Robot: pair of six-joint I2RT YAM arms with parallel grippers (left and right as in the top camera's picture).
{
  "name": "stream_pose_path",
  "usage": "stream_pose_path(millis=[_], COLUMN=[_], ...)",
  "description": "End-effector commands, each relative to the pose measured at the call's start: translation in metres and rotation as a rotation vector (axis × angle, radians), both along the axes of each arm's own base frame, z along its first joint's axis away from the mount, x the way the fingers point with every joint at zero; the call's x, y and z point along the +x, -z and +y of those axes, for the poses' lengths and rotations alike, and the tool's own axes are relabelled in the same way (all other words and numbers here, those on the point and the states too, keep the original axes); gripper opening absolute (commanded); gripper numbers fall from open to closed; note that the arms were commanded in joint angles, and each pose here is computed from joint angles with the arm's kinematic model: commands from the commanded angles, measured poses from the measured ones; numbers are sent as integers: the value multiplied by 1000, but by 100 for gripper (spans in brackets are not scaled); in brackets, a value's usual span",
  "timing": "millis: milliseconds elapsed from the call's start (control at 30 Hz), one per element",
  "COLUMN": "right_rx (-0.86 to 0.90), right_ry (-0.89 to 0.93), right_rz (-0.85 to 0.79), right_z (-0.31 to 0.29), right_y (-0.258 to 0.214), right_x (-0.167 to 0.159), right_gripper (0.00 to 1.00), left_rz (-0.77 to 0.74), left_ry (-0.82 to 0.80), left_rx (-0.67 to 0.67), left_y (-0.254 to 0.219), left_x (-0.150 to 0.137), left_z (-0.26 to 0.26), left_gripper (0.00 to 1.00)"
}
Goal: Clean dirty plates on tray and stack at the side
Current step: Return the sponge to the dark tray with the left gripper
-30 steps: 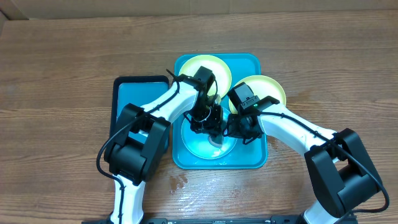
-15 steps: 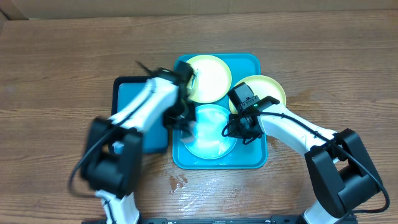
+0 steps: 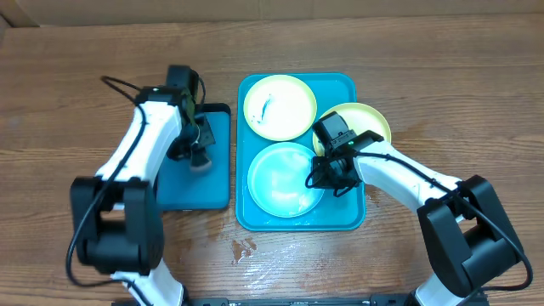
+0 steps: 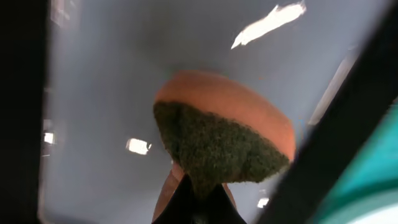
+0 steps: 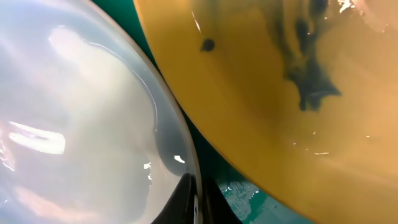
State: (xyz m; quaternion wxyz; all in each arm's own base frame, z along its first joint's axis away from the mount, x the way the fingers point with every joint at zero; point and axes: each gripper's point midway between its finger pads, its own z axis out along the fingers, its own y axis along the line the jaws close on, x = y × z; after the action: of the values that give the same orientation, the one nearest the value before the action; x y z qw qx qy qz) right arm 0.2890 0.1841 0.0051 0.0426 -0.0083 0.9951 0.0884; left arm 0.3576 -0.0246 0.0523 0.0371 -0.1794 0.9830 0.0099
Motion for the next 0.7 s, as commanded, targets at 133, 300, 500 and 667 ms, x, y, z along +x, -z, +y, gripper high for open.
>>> stream_pose_path(millis=[133,300,500,667], right_rx=[-87,-49,-5,53], right_ry=[-62,-56,-109,-225], right_rz=[58,-64,-218,-392], right_z=[-13,-1,11,52], right_y=[-3,-55,-111,-169], right_x=[-9,19,47,69], right_gripper=[4,4,4,4], left_rz=[42,-90,-226,-336], left_ry=[26,-4,-1,14], left_rx=[-6,-24,-36,-35], left_y=[-5,-73,-136,-187], left_x=[-5,8,7,-5], left_z=[1,10,14,15], left_gripper=[35,61,100,100])
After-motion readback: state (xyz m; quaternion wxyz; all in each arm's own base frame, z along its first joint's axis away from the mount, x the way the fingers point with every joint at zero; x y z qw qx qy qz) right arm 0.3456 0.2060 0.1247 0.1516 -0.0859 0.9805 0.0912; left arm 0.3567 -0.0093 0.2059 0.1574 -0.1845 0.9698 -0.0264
